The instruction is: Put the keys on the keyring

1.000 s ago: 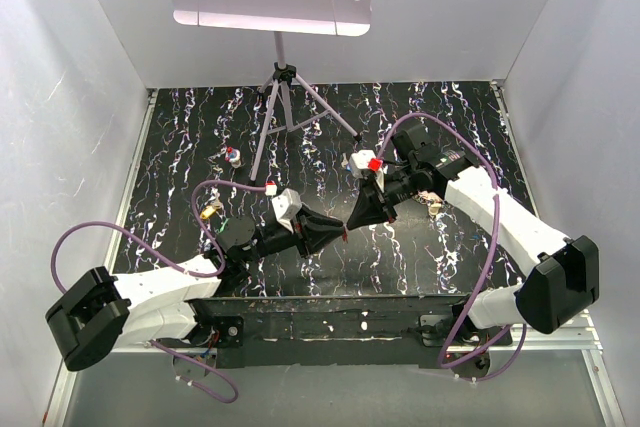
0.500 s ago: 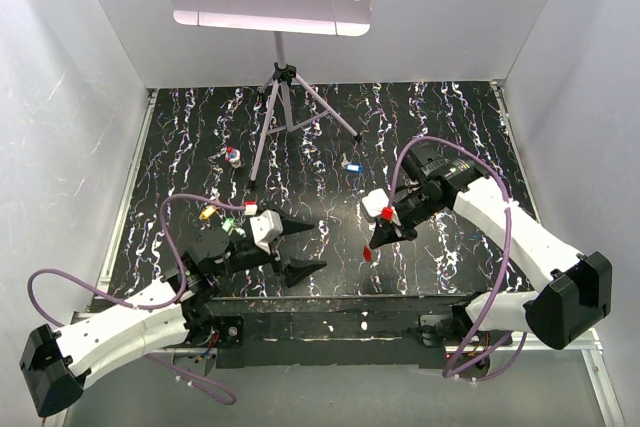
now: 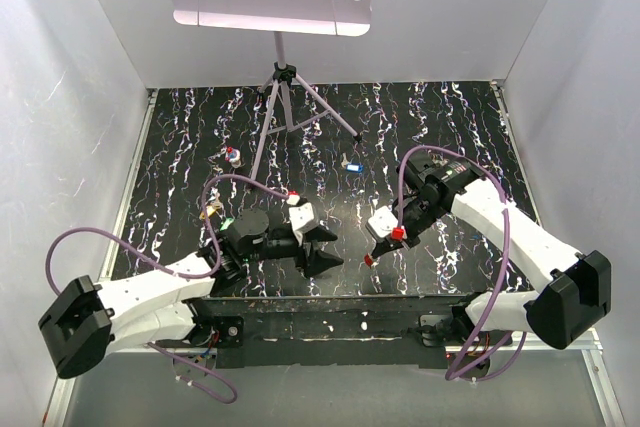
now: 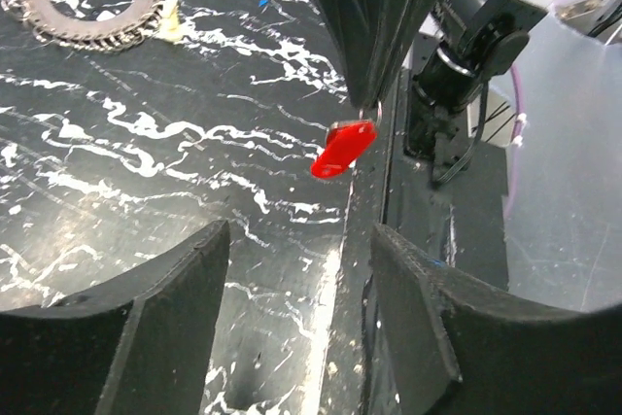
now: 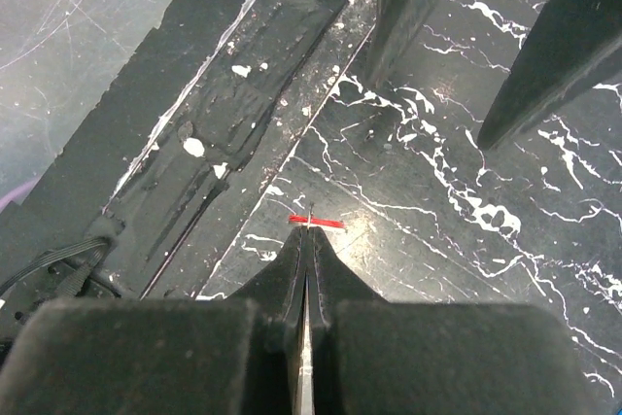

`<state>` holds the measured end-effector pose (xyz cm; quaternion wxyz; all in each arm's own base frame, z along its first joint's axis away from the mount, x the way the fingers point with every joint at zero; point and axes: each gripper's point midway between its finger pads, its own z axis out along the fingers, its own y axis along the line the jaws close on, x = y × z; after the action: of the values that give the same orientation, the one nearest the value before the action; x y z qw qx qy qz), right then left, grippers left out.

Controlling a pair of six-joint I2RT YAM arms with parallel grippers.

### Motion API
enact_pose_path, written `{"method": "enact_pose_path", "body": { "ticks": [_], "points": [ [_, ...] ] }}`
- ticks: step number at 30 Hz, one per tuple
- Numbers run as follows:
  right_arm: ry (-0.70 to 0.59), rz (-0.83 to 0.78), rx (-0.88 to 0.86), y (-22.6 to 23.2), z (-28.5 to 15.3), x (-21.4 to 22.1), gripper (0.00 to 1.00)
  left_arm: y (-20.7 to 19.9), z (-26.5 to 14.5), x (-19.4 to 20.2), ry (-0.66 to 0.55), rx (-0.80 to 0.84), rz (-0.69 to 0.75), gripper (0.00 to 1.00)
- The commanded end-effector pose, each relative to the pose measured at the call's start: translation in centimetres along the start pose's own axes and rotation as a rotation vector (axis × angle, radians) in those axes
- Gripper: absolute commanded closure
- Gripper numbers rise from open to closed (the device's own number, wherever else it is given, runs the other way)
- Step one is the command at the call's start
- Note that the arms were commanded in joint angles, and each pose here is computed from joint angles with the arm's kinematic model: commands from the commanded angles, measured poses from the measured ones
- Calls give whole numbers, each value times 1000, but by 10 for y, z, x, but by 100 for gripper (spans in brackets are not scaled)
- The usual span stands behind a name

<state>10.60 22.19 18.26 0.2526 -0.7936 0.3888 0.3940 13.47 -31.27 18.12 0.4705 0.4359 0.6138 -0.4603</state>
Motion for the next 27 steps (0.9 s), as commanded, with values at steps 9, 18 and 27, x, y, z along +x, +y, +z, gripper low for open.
{"method": "enact_pose_path", "body": {
  "ticks": [9, 18, 27],
  "points": [
    [-21, -20, -43, 6, 9, 3, 99, -27, 35, -33, -104, 149, -16, 46],
    [-14, 26, -25, 1, 10, 5, 99, -36, 50, -27, -90, 192, -45, 56],
    [-17, 56, -7, -2, 9, 3, 99, -34, 59, -25, -67, 179, -48, 70]
  ]
}}
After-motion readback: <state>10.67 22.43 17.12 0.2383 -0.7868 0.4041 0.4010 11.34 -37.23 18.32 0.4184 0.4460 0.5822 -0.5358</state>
